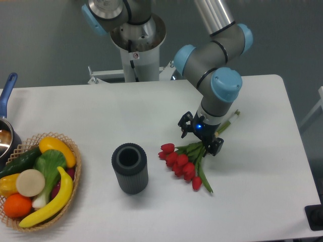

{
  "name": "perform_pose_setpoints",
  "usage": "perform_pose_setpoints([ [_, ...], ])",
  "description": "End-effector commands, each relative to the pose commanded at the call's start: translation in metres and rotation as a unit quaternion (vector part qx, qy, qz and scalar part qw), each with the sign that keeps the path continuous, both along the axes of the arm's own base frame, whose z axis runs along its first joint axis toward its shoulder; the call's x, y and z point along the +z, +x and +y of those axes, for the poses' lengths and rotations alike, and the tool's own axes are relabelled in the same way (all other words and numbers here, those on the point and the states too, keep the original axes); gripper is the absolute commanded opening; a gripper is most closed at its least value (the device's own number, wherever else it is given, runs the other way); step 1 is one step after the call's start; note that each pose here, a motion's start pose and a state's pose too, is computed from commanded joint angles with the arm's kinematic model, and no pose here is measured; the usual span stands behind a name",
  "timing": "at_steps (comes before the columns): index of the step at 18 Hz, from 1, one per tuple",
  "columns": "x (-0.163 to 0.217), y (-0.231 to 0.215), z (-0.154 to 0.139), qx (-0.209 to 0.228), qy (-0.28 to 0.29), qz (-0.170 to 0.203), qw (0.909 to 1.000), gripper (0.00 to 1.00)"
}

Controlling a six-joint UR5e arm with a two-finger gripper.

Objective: Pick up the flowers from the table
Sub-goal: 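Lower the gripper around the tulip stems just below the flower heads, then close the gripper on the tulip stems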

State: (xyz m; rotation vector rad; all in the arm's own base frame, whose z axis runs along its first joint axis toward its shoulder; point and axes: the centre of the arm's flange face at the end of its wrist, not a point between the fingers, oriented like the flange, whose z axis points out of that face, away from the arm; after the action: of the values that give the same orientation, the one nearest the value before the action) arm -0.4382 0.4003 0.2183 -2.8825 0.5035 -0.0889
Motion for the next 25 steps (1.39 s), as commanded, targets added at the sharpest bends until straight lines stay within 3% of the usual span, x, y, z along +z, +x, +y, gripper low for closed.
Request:
perform_pose_setpoints([
  [7, -0.017, -0.008, -0.003, -0.002, -0.032, 0.006, 0.9995, 1.00],
  [25, -0.038, -0.003, 0.001, -0.002, -0.043, -0.011, 0.9990, 1.00],
])
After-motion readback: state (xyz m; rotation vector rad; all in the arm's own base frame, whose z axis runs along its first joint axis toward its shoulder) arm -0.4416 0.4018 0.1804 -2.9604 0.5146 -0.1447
